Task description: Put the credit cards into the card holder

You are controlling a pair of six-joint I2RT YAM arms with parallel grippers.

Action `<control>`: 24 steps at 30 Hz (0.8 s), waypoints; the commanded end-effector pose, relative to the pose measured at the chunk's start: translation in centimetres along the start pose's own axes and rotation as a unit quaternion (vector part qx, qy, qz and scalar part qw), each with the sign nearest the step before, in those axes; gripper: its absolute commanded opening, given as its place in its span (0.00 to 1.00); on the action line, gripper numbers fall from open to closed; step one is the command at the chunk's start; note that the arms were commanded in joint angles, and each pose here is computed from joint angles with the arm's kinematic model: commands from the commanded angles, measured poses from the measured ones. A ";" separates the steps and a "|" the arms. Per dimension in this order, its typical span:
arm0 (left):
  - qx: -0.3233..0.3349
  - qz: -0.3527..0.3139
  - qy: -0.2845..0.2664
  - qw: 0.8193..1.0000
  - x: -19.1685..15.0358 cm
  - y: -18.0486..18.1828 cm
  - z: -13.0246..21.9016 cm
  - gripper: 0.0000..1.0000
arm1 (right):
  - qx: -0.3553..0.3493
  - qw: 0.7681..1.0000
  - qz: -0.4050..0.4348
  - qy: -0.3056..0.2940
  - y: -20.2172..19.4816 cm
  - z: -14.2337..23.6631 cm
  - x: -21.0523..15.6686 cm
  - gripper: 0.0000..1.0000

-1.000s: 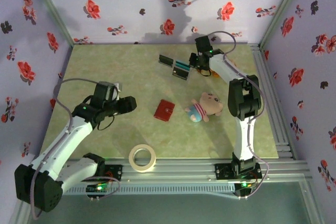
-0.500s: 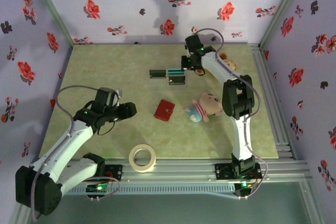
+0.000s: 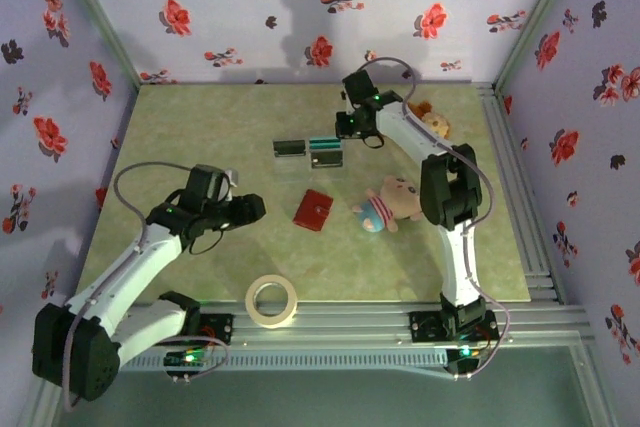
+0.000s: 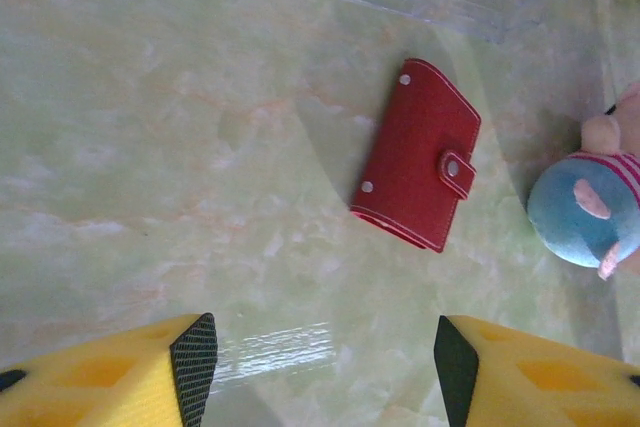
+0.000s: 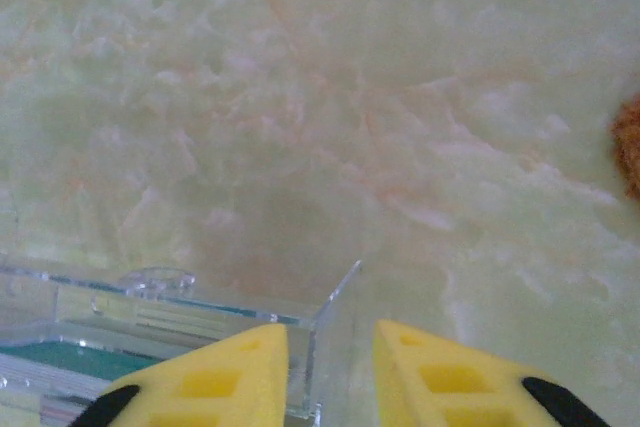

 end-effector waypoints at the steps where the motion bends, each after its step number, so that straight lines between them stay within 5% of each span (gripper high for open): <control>1: -0.030 -0.006 0.012 0.999 0.0 -1.9 -0.7 0.63 | 0.015 1.000 -0.013 -0.017 0.7 3.3 -0.9 0.35; 11: -0.008 -0.083 0.105 0.991 -0.4 -5.3 -7.8 0.62 | 0.053 0.998 -0.014 -0.034 2.1 9.6 -6.3 0.48; 24: 0.067 -0.137 0.219 0.964 -0.4 -5.4 -14.2 0.64 | 0.074 0.997 0.007 0.006 2.7 9.9 -12.5 0.50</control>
Point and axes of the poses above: each hand's point on the last joint's axis, 136 mm out from that joint toward the fingers, its own z axis back along the fingers, its own y axis along the line the jaws close on, x = y × z, the point moved 5 cm from there along z, back along the fingers, and after that the axes turned 10 degrees about z, right-handed, at the moved point
